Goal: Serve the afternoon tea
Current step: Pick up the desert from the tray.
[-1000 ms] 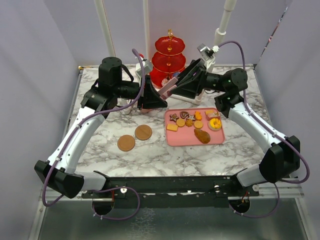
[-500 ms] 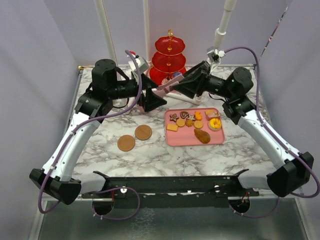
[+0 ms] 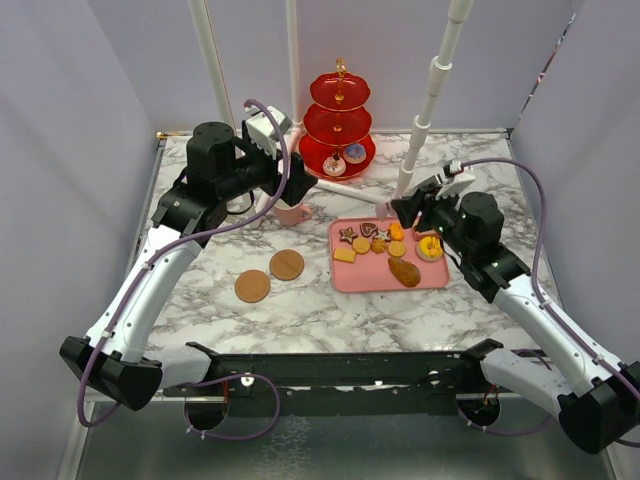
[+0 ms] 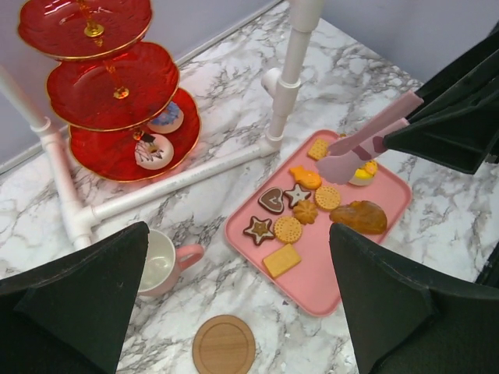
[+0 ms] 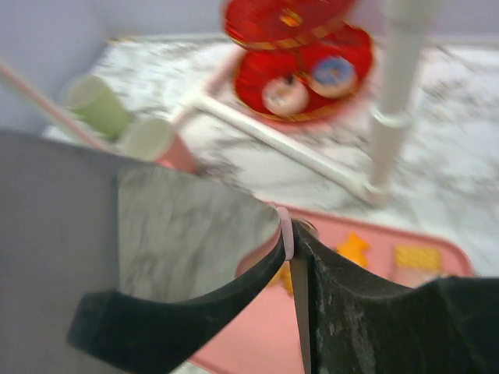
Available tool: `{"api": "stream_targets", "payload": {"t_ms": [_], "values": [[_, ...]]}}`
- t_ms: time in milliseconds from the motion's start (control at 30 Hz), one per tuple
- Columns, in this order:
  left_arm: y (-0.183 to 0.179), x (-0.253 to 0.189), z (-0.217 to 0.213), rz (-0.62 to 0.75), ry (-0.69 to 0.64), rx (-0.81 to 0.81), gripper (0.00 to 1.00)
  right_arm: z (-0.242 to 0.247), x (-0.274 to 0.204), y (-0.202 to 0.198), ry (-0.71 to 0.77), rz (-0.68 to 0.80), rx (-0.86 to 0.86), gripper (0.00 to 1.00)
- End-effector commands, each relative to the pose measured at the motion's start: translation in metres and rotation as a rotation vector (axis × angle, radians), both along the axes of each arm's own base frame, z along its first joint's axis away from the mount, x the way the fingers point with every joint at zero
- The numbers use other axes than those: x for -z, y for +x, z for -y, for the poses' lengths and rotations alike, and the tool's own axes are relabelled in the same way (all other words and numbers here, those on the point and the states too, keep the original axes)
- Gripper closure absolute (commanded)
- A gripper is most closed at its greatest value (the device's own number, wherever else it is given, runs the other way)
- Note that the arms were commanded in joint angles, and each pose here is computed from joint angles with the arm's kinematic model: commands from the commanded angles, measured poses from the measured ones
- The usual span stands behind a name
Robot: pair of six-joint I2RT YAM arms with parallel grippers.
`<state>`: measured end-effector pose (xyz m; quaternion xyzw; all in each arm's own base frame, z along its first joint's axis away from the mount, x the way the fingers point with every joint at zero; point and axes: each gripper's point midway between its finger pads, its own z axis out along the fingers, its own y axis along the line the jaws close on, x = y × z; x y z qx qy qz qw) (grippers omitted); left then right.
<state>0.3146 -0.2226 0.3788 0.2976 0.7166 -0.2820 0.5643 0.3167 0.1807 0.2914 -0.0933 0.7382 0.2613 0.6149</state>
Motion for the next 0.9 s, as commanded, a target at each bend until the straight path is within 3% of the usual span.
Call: {"api": "stream_targets", "payload": {"t_ms": [0,167,300,867], "values": [[0.017,0.015,-0.012,-0.005,0.06,-0.089,0.01,0.061,0.054,0.005,-0.138,-0.102,0.315,0.47],[0.022,0.026,-0.017,0.003,0.108,-0.106,0.01,0.097,0.081,-0.003,-0.166,-0.188,0.514,0.49],[0.025,0.033,-0.02,0.007,0.135,-0.119,0.01,0.117,0.086,-0.008,-0.18,-0.172,0.61,0.48],[0.045,0.058,-0.022,-0.115,0.187,-0.192,0.01,0.126,0.126,-0.004,-0.189,-0.175,0.674,0.34]]}}
